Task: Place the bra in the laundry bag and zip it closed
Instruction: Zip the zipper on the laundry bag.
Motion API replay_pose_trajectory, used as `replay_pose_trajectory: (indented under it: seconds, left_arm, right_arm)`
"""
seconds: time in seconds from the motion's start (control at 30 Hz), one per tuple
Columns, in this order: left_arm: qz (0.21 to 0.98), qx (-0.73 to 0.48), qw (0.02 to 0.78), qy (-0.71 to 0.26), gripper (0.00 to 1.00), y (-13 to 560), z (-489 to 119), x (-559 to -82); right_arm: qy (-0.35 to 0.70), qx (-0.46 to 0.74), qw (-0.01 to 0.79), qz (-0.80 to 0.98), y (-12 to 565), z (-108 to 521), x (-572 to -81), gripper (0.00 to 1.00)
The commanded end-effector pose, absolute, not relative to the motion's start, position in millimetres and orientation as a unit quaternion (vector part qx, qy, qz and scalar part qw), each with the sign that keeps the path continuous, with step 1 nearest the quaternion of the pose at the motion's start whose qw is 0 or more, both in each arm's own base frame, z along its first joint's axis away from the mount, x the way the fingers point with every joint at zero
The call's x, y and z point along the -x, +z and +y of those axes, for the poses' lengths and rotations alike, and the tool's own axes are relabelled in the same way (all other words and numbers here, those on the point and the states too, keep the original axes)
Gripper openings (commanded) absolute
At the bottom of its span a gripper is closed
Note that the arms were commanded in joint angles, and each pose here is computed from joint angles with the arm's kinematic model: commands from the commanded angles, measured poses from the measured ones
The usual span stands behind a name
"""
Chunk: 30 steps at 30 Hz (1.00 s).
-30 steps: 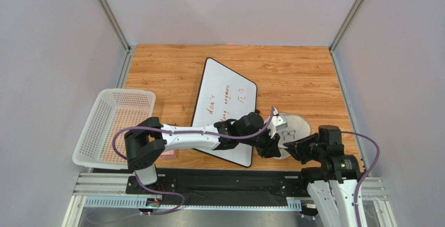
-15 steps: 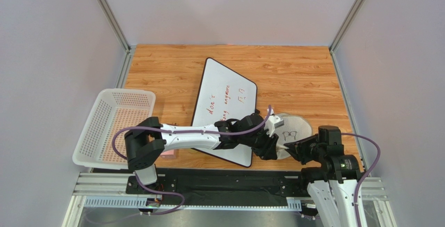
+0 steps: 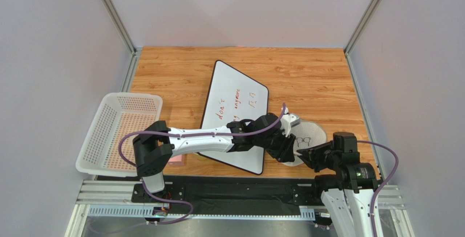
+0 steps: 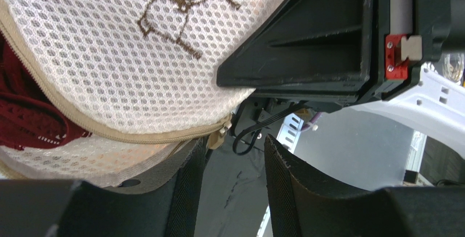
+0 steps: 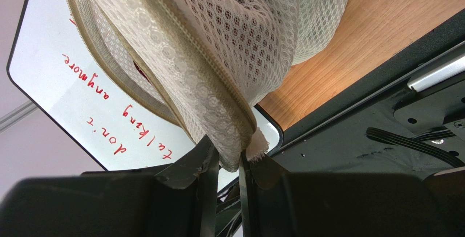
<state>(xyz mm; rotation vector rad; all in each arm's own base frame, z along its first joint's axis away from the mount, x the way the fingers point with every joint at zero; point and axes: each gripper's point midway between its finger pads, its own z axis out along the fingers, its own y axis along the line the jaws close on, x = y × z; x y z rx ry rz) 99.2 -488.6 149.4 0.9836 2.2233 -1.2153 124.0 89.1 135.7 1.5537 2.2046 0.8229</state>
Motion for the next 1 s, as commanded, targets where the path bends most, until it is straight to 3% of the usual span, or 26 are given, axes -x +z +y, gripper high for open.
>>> replay_pose_trajectory:
  seconds: [0.0, 0.17, 0.3, 0.47, 0.57, 0.7, 0.97]
  left_arm:
    - [0.797, -0.353, 0.22, -0.438, 0.5, 154.2, -499.8, -108.4]
    - [0.801, -0.353, 0.224, -0.428, 0.48, 152.1, -498.7, -112.1]
    - [0.804, -0.352, 0.241, -0.414, 0.38, 152.8, -497.6, -119.4]
    - [0.818, -0.35, 0.255, -0.379, 0.18, 146.1, -492.0, -130.2]
    - [0.832, -0.341, 0.272, -0.342, 0.01, 140.2, -483.4, -143.3]
    - [0.843, -0.338, 0.283, -0.309, 0.0, 131.1, -469.5, -158.8]
    - [0.827, -0.379, 0.304, -0.282, 0.0, 127.9, -440.1, -182.5]
  right_arm:
    - [0.299, -0.546, 0.166, 0.765, 143.7, 90.3, -126.6, 0.22]
    - [0.3, -0.546, 0.164, 0.764, 143.5, 90.7, -126.0, 0.22]
    - [0.3, -0.548, 0.16, 0.764, 141.0, 91.7, -125.0, 0.21]
    - [0.303, -0.547, 0.161, 0.764, 144.1, 92.0, -125.0, 0.18]
    - [0.303, -0.543, 0.164, 0.766, 144.8, 91.8, -124.2, 0.13]
    - [0.285, -0.535, 0.174, 0.776, 141.5, 86.1, -121.8, 0.0]
    - [0.187, -0.46, 0.265, 0.826, 147.1, 50.8, -137.3, 0.0]
